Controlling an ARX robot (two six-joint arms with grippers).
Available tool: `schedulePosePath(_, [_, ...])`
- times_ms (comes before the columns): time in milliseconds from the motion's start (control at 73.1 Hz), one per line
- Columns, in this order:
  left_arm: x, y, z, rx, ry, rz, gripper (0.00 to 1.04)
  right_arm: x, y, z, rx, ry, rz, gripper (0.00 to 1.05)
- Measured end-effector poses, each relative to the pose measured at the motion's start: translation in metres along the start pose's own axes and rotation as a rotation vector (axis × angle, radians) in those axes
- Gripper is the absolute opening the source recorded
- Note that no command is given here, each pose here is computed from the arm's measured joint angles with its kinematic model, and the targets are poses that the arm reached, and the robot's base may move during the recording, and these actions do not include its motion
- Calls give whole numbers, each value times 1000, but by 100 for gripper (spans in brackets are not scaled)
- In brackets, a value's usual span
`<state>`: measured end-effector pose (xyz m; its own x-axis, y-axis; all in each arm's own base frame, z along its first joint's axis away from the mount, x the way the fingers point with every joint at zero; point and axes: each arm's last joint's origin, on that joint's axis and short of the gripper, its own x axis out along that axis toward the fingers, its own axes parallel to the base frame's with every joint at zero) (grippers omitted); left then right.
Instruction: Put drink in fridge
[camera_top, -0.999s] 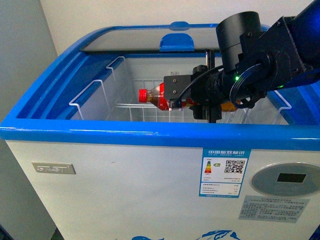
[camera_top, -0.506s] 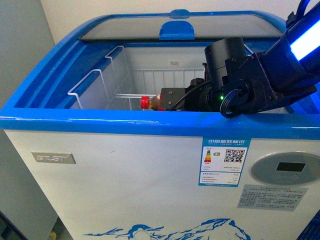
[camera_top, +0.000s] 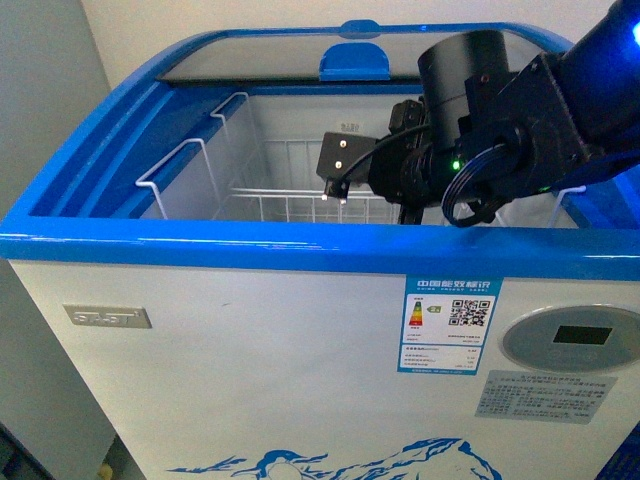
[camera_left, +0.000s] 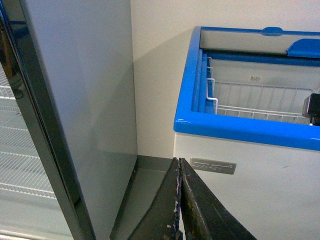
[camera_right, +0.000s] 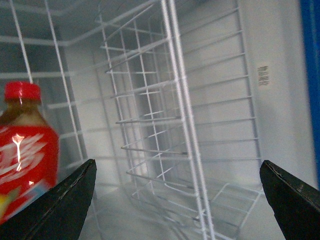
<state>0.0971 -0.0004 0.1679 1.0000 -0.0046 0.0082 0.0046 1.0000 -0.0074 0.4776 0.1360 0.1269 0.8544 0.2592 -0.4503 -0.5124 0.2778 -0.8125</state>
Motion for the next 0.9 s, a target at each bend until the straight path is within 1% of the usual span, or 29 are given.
schedulePosePath(55, [0, 0, 0, 0, 0, 0, 3, -10, -8, 5, 15, -21, -23, 98])
schedulePosePath(151, [0, 0, 0, 0, 0, 0, 3, -50, -37, 18, 68, -80, -118, 98])
schedulePosePath(219, [0, 0, 0, 0, 0, 0, 3, -86, -60, 21, 118, -99, -224, 98])
schedulePosePath(329, [0, 0, 0, 0, 0, 0, 3, -127, -85, 17, 216, -88, -357, 98])
schedulePosePath(383, [0, 0, 0, 0, 0, 0, 3, -152, -96, 12, 299, -58, -431, 98])
schedulePosePath(397, [0, 0, 0, 0, 0, 0, 3, -161, -99, 11, 338, -51, -456, 98])
schedulePosePath(465, [0, 0, 0, 0, 0, 0, 3, -190, -106, 5, 433, -25, -514, 98])
schedulePosePath(479, [0, 0, 0, 0, 0, 0, 3, -200, -109, 4, 469, -21, -537, 98])
schedulePosePath(548, [0, 0, 0, 0, 0, 0, 3, -247, -105, -4, 656, 32, -599, 98])
schedulePosePath(561, [0, 0, 0, 0, 0, 0, 3, -252, -104, -4, 667, 36, -603, 98])
schedulePosePath(602, [0, 0, 0, 0, 0, 0, 3, -284, -95, -6, 783, 36, -638, 98])
schedulePosePath(643, [0, 0, 0, 0, 0, 0, 3, -305, -86, -8, 849, 36, -661, 98])
schedulePosePath(671, [0, 0, 0, 0, 0, 0, 3, -325, -76, -9, 902, 45, -681, 98])
schedulePosePath(684, [0, 0, 0, 0, 0, 0, 3, -339, -66, -11, 953, 53, -698, 98])
schedulePosePath(726, [0, 0, 0, 0, 0, 0, 3, -365, -44, -14, 1029, 78, -727, 98])
schedulePosePath(753, [0, 0, 0, 0, 0, 0, 3, -384, -23, -17, 1084, 105, -746, 98])
schedulePosePath(794, [0, 0, 0, 0, 0, 0, 3, -397, -4, -18, 1108, 129, -763, 98])
schedulePosePath(821, [0, 0, 0, 0, 0, 0, 3, -409, 18, -20, 1126, 144, -778, 98])
schedulePosePath(835, [0, 0, 0, 0, 0, 0, 3, -412, 25, -20, 1128, 137, -781, 98])
schedulePosePath(862, [0, 0, 0, 0, 0, 0, 3, -421, 34, -20, 1151, 101, -819, 98])
schedulePosePath(890, [0, 0, 0, 0, 0, 1, 3, -425, 34, -19, 1165, 74, -823, 98])
schedulePosePath(903, [0, 0, 0, 0, 0, 0, 3, -428, 33, -19, 1180, 20, -806, 95])
